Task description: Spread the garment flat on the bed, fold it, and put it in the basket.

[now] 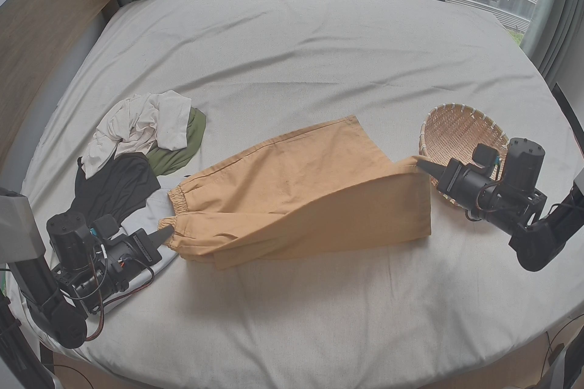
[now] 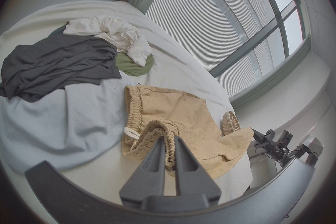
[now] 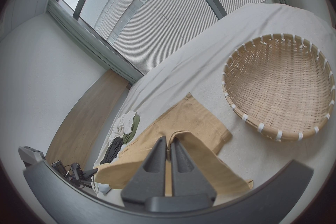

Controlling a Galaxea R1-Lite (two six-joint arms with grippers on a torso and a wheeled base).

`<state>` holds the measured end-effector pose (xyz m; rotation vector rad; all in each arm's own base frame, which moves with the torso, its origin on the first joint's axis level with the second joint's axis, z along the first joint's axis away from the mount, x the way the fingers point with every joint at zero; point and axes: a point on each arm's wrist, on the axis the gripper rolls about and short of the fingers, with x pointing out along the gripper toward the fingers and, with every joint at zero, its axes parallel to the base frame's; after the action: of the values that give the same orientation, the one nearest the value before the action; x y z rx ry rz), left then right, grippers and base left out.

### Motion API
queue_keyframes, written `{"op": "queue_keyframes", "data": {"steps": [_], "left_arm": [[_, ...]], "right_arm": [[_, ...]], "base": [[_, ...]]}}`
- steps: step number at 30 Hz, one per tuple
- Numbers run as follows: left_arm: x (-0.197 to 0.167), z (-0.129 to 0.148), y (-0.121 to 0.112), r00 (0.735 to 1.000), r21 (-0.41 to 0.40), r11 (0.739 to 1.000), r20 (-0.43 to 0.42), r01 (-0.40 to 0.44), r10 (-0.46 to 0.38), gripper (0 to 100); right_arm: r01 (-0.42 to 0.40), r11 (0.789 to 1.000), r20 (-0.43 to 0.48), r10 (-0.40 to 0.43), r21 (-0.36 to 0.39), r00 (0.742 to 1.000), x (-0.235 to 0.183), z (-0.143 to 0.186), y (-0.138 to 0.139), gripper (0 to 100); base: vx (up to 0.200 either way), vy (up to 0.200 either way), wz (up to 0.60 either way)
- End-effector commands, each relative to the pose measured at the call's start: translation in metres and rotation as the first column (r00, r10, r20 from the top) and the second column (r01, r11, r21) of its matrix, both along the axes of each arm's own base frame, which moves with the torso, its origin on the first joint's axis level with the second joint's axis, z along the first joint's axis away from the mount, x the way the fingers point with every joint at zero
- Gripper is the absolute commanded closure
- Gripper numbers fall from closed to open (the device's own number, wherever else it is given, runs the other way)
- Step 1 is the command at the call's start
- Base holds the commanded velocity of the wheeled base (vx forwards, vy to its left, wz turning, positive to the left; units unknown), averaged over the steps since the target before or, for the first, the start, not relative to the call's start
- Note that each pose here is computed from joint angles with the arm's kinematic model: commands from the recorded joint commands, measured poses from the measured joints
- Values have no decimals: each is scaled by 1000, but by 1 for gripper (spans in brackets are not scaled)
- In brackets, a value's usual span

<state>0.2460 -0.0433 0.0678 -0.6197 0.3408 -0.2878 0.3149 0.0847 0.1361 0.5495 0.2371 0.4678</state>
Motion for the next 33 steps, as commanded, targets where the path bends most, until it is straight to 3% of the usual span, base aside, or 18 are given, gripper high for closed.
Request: {"op": "queue_keyframes", "data": {"steps": [1, 22, 33], "left_arm": [[4, 3, 3, 999, -9, 1000, 18, -30, 30, 100], [13, 11, 15, 995, -53, 995, 47, -89, 91, 100], [29, 10, 14, 994, -71, 993, 57, -92, 96, 100]], "right_arm": [[10, 1000, 38, -11, 10, 999, 9, 16, -1, 100], [10, 1000, 62, -11, 14, 998, 43, 52, 6, 100], [15, 1000, 25, -15, 6, 1000, 70, 43, 12, 100]], "base": [[0, 0, 0], [0, 0, 0], [0, 0, 0]]}}
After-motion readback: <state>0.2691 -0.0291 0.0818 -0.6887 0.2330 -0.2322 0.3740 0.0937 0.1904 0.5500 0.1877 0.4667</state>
